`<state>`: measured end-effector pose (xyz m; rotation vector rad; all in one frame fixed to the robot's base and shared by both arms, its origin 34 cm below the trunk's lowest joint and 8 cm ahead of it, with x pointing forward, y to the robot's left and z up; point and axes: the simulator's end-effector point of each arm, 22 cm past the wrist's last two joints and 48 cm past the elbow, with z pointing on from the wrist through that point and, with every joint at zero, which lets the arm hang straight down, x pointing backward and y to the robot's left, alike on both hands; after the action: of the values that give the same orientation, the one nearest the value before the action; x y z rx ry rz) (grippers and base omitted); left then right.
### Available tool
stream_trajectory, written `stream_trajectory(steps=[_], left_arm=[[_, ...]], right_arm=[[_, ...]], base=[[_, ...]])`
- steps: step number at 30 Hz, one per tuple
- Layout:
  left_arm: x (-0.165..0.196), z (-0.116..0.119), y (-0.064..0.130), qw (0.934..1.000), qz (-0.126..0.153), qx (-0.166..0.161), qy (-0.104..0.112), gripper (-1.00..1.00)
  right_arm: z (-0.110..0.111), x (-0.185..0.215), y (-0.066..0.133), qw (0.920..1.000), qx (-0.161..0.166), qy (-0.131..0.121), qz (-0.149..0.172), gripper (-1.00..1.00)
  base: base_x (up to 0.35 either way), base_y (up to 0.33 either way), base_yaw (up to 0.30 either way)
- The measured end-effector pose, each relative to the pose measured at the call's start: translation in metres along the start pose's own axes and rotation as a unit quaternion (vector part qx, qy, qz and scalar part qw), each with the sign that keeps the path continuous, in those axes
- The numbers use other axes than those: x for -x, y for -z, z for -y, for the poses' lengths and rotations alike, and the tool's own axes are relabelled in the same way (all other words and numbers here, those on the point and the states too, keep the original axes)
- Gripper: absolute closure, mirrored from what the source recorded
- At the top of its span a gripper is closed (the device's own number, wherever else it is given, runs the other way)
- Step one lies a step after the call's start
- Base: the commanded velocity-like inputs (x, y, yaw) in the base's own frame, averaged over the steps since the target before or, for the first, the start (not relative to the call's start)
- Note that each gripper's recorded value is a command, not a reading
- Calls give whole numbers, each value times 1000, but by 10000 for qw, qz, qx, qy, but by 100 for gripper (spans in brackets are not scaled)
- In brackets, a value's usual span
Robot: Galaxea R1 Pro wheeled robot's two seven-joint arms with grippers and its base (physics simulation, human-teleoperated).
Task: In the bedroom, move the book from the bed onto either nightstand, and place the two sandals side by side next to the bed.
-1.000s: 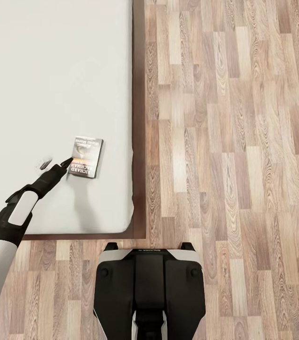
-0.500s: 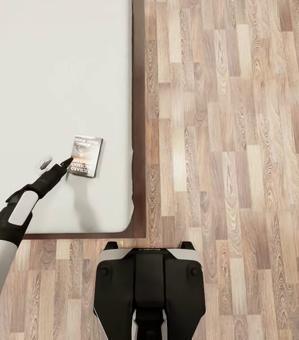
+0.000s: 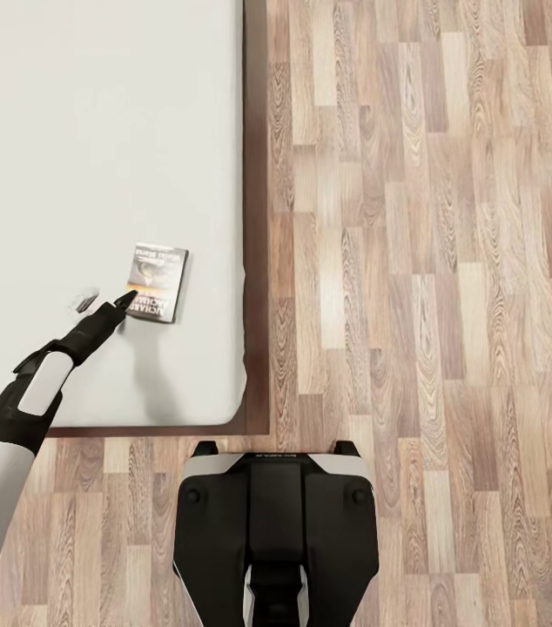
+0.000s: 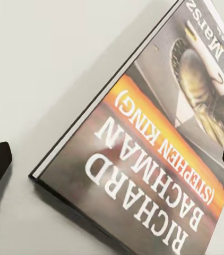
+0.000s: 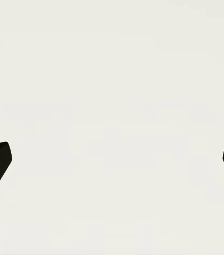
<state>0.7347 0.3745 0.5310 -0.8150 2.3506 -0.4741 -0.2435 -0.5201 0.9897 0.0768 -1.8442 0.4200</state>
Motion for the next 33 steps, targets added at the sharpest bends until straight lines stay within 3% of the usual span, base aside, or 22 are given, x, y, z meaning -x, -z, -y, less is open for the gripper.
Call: stream_trajectory(steps=[33], left_arm=[[-14,20,-5,9997,-101,-198,-44,-100]], right_arm=[[0,-1,0,10000,-2,9,-15,-100]], base=[[0,0,0]])
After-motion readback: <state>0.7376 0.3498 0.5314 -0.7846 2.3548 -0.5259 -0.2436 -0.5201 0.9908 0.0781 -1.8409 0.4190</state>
